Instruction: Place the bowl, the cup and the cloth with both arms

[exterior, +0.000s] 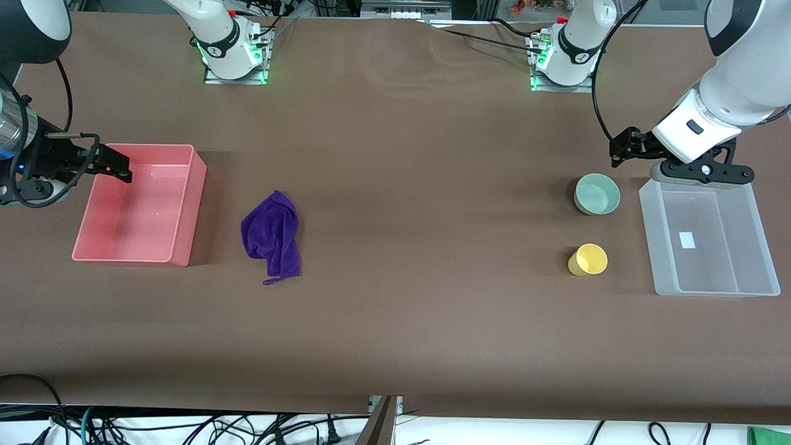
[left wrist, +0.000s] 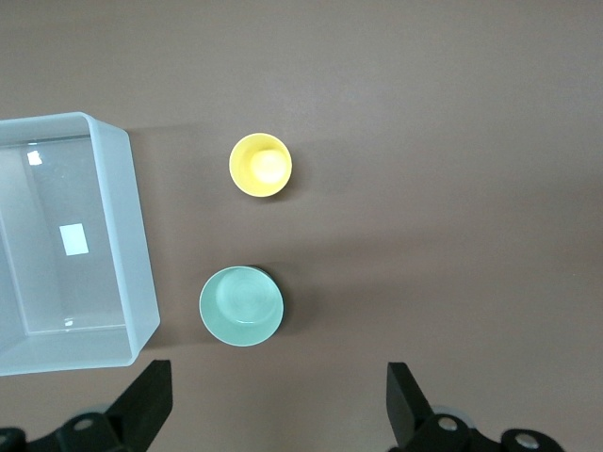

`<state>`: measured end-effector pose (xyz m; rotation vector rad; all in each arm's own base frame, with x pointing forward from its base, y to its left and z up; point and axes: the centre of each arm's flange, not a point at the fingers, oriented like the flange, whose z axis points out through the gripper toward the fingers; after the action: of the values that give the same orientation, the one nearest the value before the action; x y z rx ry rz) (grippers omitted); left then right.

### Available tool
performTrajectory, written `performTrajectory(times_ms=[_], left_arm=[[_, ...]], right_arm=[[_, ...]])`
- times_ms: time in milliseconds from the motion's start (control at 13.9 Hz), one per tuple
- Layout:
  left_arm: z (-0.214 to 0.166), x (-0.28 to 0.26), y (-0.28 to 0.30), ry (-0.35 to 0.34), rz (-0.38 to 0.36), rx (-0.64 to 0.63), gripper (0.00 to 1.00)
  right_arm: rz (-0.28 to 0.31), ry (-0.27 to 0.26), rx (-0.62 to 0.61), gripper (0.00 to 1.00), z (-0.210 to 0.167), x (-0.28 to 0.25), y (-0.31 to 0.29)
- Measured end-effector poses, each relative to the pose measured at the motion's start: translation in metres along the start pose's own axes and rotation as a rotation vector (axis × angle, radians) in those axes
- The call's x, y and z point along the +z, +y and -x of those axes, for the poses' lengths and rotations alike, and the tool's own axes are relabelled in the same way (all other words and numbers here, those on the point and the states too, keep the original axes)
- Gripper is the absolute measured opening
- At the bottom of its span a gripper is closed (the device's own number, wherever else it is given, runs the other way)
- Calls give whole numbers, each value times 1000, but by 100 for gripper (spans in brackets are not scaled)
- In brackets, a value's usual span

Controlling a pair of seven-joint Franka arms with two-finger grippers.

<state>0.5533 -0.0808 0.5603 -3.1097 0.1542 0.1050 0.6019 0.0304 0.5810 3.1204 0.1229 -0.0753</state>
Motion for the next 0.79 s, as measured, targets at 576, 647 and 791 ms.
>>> performTrajectory(times_ms=[576, 647, 791], left_arm=[[0, 0, -3, -1, 0, -7, 100], [0, 0, -3, -1, 0, -7, 100], [0, 0, -4, -2, 0, -7, 100]], right_arm=[[1, -63, -24, 100, -11, 36, -18], [1, -79, -29, 100, -16, 49, -21], [3, -98, -48, 100, -32, 80, -34]])
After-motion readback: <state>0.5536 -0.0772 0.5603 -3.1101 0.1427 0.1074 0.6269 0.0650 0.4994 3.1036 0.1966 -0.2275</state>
